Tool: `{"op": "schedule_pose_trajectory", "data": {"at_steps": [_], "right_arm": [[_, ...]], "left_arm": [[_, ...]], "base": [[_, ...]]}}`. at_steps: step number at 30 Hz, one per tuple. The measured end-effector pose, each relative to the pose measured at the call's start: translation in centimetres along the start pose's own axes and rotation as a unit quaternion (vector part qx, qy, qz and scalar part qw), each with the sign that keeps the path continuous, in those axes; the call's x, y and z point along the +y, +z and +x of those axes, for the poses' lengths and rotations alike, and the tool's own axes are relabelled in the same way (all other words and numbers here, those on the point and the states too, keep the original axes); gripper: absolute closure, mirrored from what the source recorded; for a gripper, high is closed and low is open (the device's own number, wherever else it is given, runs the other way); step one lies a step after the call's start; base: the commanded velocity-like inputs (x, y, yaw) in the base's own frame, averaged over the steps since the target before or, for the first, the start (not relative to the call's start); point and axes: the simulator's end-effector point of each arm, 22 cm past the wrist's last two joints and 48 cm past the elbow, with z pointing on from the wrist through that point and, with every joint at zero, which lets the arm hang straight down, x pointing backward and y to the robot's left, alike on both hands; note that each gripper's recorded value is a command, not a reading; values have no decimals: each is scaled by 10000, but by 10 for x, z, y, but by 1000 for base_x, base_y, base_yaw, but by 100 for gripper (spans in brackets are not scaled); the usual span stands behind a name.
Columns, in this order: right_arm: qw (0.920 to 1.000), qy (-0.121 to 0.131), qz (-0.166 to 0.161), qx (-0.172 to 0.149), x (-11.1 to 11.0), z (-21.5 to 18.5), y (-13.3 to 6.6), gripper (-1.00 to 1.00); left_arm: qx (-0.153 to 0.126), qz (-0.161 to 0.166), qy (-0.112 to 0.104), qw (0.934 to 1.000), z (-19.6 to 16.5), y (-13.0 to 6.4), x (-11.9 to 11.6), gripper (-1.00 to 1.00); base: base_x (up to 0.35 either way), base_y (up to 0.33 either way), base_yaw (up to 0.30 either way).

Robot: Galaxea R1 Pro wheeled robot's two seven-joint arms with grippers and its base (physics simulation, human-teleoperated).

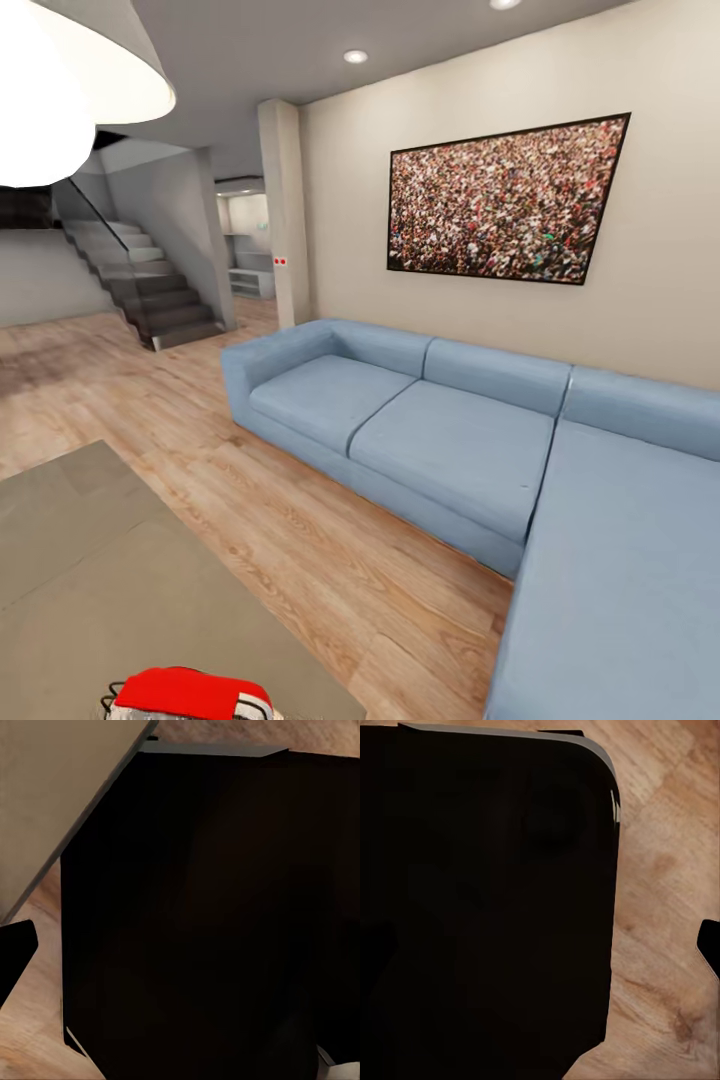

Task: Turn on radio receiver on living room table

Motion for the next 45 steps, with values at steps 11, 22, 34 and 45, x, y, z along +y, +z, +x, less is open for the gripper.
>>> {"op": "schedule_pose_trajectory", "data": {"at_steps": [11,22,34,45], "right_arm": [[10000,0,0,-2,0,0,0,-100],[10000,0,0,-2,0,0,0,-100],[10000,0,0,-1,0,0,0,-100],[10000,-3,0,-3,0,0,0,-100]], "left_arm": [[0,0,1,10000,0,0,0,-100],[2,0,-2,10000,0,0,0,-100],[0,0,-2,10000,0,0,0,-100],[-1,0,-2,10000,0,0,0,-100]], "base": [[0,0,271],[0,0,271],[0,0,271],[0,0,271]]}}
